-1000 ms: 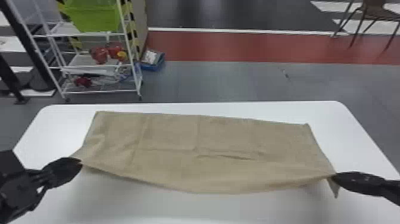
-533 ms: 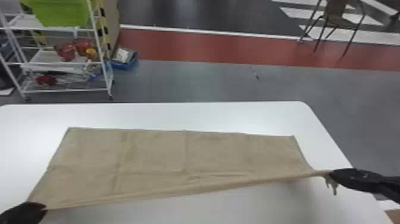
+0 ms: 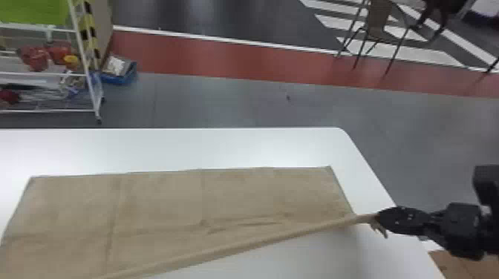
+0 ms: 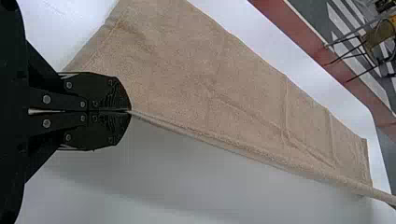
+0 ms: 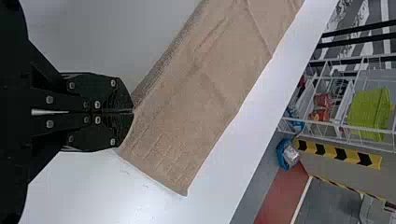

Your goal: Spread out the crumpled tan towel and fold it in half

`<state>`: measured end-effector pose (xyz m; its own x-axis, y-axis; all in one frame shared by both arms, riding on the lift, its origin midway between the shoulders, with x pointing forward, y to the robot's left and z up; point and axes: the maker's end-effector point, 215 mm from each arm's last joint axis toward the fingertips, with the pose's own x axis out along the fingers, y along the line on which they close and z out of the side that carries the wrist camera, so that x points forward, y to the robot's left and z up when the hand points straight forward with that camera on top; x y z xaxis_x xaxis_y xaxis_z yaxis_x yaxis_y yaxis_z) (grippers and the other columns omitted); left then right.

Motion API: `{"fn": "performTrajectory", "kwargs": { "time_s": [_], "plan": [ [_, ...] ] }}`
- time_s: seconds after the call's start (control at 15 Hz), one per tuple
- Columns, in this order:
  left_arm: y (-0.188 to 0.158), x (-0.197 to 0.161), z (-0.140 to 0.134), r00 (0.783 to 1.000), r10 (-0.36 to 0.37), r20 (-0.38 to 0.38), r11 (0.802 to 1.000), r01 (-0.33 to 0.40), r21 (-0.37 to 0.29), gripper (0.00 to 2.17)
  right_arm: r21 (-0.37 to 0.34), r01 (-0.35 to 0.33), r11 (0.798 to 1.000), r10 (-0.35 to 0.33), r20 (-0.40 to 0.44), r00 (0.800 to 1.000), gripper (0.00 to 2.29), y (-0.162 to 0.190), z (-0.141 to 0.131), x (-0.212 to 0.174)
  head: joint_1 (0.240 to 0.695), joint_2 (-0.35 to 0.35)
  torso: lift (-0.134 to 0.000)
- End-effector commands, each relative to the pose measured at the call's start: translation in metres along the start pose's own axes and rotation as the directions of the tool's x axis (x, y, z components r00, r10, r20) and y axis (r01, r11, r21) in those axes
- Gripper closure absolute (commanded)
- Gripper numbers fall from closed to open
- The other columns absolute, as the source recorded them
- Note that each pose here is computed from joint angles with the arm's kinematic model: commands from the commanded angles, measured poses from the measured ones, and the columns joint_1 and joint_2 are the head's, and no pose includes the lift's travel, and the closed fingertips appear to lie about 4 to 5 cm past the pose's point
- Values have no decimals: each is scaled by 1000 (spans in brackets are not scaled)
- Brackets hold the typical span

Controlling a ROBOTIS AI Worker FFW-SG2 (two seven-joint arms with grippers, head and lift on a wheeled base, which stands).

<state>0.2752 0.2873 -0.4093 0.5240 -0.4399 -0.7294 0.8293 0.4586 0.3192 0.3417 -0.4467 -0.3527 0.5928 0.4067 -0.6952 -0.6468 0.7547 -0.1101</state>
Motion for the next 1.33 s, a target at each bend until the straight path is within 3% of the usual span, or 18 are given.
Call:
{"fn": "performTrajectory", "kwargs": {
  "time_s": [0.0,0.07,0.13,0.2,0.27,0.47,0.53,0.6,0.67,0.73,0.8,0.93,1.0,1.07,1.2,1.27],
  "plan": [
    [-2,-5,-2,1000,-8,-10,998,8,-58,400,-24,0,1000,0,-13,1000,944,-6,-8,-3,695,-293,-121],
    [-2,-7,-1,1000,-11,-14,998,10,-60,2,-51,1,999,-2,-18,1000,292,-6,-9,-5,695,-306,-121],
    [-4,-10,3,1000,-22,-11,998,21,-52,-1,-109,-12,994,9,-21,1000,26,-1,-9,-6,695,-312,-121],
    [-3,-13,3,1000,-21,-15,999,20,-50,-1,-213,-29,977,26,-14,1000,6,8,-5,-5,695,-317,-121],
    [-1,-16,1,1000,-16,-21,999,15,-49,-1,-270,-43,962,39,-18,999,6,16,-7,-5,695,-321,-121],
    [4,-26,-5,999,-4,-42,999,2,-54,9,-402,-87,911,75,-45,996,39,37,-14,-3,695,-287,-121],
    [9,-29,-8,999,9,-47,998,-12,-63,9,-403,-90,911,76,-52,996,39,39,-17,-4,695,-277,-121],
    [21,-33,-12,998,37,-50,993,-42,-107,22,-323,-64,944,53,-44,998,43,25,-20,-7,695,-266,-121],
    [34,-34,-7,997,67,-31,988,-71,-138,66,-180,-20,983,16,-23,1000,49,4,-21,-10,695,-257,-121],
    [49,-35,0,995,104,-5,980,-103,-170,90,-28,10,1000,-10,-11,1000,60,-12,-24,-9,695,-250,-121],
    [65,-34,13,990,133,48,969,-120,-217,103,104,33,994,-32,-3,999,70,-25,-26,-10,695,-255,-121],
    [91,-23,30,980,165,113,930,-116,-350,107,289,49,956,-59,24,998,83,-40,-20,-10,695,-272,-121],
    [105,-16,39,974,179,142,912,-110,-394,107,377,44,925,-69,53,996,83,-45,-13,-11,695,-279,-121],
    [119,-9,46,967,195,161,900,-112,-420,120,431,38,902,-80,78,994,83,-49,-7,-8,695,-285,-121],
    [148,14,57,958,213,190,890,-110,-443,124,542,-37,840,-54,150,987,83,-39,3,4,695,-278,-121],
    [159,26,58,957,224,185,878,-116,-464,124,567,-70,821,-40,179,983,80,-36,5,8,695,-267,-121]
  ]
}}
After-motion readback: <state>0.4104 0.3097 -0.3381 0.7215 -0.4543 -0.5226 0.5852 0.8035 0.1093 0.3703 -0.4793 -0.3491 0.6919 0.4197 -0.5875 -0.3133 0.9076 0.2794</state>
